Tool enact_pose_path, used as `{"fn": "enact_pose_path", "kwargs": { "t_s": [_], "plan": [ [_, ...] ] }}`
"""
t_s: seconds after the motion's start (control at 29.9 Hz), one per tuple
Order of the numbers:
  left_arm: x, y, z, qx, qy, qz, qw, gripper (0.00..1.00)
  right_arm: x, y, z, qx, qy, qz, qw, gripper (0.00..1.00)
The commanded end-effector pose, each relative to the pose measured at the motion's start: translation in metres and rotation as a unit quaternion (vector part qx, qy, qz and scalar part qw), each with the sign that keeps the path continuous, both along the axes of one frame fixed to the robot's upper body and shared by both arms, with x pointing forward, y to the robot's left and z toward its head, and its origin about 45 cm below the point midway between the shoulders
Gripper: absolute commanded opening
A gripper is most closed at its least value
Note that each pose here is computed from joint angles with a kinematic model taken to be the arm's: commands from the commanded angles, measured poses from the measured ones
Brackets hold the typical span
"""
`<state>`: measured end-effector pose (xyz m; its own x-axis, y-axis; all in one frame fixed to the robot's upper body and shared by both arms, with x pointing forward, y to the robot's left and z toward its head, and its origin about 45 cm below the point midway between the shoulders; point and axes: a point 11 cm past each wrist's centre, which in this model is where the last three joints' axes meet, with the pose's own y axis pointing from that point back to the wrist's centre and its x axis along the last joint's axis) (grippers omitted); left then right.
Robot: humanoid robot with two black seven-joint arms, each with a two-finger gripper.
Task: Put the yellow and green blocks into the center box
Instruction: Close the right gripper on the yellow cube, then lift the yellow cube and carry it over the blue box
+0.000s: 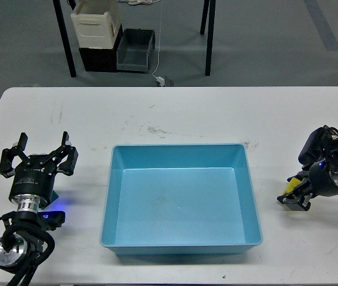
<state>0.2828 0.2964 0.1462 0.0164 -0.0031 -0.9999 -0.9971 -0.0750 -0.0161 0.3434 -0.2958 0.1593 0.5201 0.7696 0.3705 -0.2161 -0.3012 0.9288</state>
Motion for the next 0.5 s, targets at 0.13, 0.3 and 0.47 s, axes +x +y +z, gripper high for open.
{"fn": "enact_pose_path", "kwargs": {
  "t_s": [0.13,0.3,0.47],
  "plan": [
    [0.0,0.0,0.0,-0.001,0.0,0.0,1.0,1.0,0.016,0.003,0.021,-0.001,-0.028,0.006,1.0,0.26],
    [0.0,0.0,0.0,-0.001,0.0,0.0,1.0,1.0,0.053,0.02,0.083,0.014,-0.097,0.016,0.995,0.26],
    [0.0,0.0,0.0,0.0,0.001,0.001,1.0,1.0,0.071,0.064,0.156,0.058,-0.156,0.053,0.985,0.26]
  ]
}}
